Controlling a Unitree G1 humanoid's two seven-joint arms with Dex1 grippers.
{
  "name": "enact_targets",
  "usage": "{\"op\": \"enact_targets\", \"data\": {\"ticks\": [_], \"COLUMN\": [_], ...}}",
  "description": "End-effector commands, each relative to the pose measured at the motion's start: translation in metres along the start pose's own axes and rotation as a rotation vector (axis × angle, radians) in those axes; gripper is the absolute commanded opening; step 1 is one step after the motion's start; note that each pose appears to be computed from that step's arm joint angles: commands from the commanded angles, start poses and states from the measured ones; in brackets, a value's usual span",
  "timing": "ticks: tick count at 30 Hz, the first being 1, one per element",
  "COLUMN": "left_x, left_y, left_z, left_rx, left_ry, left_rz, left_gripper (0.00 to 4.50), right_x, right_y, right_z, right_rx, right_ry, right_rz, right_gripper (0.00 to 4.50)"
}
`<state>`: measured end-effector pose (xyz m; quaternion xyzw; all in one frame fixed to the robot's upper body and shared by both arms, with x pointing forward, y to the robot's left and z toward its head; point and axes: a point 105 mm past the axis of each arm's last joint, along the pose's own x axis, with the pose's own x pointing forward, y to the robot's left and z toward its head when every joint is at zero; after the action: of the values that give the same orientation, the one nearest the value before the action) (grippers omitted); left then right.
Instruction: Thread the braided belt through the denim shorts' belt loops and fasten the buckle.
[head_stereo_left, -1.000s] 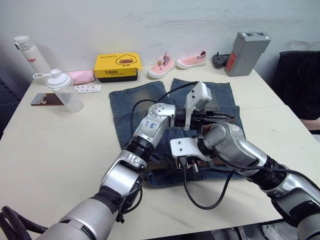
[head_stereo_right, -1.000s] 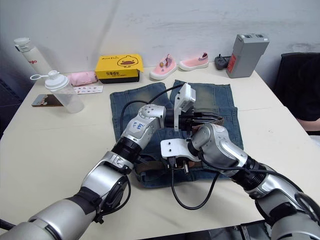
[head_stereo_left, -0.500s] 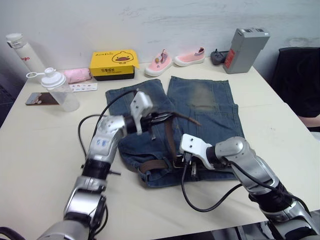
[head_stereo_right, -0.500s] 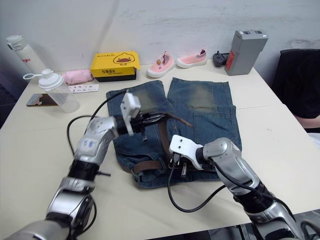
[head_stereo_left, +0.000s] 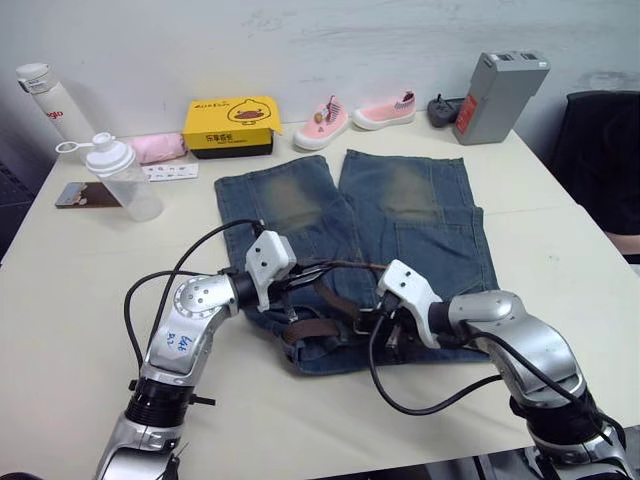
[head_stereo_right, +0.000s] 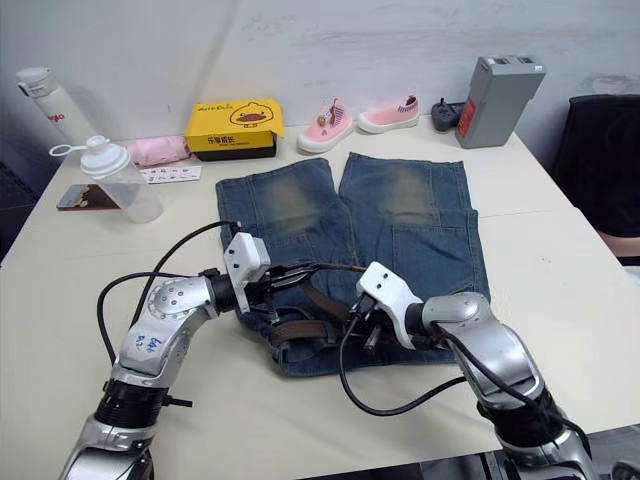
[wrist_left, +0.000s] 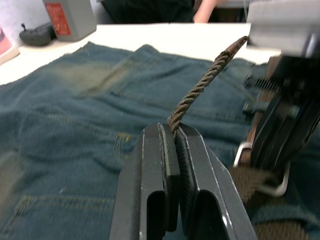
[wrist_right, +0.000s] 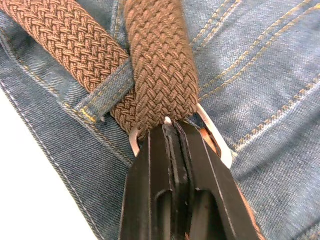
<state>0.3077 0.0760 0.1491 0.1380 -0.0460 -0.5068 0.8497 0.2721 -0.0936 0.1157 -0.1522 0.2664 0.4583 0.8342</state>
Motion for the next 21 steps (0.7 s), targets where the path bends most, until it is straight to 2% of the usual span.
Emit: {"op": "enact_targets", "data": {"ticks": [1,3,5,9,15,21], "left_x": [-0.004,-0.005,-0.004,-0.003,-0.001,0.000], "left_y": [-0.007,-0.008,-0.008,-0.007,-0.003,-0.003], "left_z": [0.009,0.009,0.012,0.018,0.026,0.033], "left_rx": [0.021,0.008,-0.012,-0.033,-0.051,-0.066], "left_ry": [-0.020,-0.021,-0.036,-0.054,-0.075,-0.093], "left_rz": [0.003,0.011,0.018,0.023,0.022,0.011], "left_gripper": [0.07,0.07,0.07,0.07,0.07,0.07], "right_x": [-0.030,-0.040,-0.049,-0.055,-0.045,-0.033], "right_y": [0.005,0.010,0.019,0.032,0.032,0.014], "right_z": [0.041,0.048,0.045,0.030,-0.020,-0.019], "right_rx": [0.005,0.009,-0.031,-0.098,-0.318,-0.399], "right_ry": [-0.190,-0.231,-0.231,-0.182,0.028,-0.043], "right_rz": [-0.062,-0.075,-0.080,-0.095,-0.240,-0.446], "right_gripper": [1.59,2.52,3.40,3.40,3.40,3.40]}}
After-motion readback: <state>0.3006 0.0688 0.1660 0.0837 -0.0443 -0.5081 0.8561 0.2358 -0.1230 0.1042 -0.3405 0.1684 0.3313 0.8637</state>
